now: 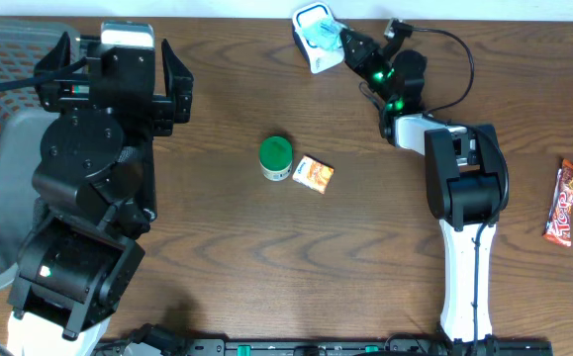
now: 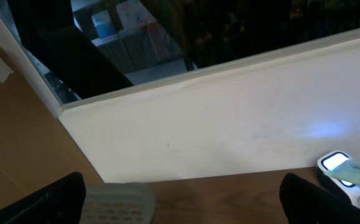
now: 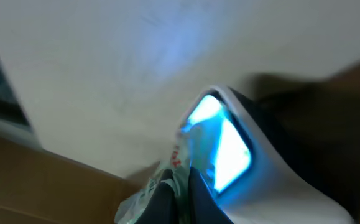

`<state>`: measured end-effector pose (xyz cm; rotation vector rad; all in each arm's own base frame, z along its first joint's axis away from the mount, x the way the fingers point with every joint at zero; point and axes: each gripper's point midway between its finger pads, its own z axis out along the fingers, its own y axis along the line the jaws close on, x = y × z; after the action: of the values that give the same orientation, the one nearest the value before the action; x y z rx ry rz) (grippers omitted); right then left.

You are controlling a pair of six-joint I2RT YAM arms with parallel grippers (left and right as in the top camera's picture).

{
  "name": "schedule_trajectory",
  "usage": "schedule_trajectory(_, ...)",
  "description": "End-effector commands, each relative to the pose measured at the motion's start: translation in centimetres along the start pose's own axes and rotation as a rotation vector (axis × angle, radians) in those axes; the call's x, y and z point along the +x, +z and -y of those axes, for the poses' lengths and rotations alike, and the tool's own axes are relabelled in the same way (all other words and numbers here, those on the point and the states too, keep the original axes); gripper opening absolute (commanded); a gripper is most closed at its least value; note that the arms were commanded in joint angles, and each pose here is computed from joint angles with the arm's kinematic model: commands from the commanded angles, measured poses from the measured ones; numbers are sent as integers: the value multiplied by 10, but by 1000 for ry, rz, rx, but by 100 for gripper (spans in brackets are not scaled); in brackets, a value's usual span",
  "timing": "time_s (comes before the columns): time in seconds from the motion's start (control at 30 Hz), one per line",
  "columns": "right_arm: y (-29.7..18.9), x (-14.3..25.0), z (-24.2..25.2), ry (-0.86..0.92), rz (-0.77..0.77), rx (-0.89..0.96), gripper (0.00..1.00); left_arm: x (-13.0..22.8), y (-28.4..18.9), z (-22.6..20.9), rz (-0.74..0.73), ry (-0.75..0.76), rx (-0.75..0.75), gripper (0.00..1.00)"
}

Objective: Scan the item barcode

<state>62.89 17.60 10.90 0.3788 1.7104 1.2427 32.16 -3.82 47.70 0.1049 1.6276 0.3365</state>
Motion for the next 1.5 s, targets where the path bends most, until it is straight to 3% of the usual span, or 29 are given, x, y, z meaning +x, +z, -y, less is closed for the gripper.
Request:
schedule_trajectory(0.0,5,20,9,-57,-45,17,1,-7,-4,-7,17,-4,-15,100)
schedule_trajectory(0.4,-12,-15,-30,-97,-40,-171,1,-7,-4,-7,17,-3,-15,100)
schedule_trajectory(0.73,-24,-34,-38,-51,-128,-10,1,-7,-4,-7,17,-4,-15,100)
schedule_trajectory(0.9,-49,-57,-64,-41,-140,145,2,-7,-4,-7,17,-4,-15,100)
schedule_trajectory(1.13,-126,-87,-82,-28,-153,434,1,-7,-4,-7,17,-4,-15,100)
schedule_trajectory(1.47,-280,-111,-8,-23,-187,1031,1,-7,-4,-7,17,-4,-15,100)
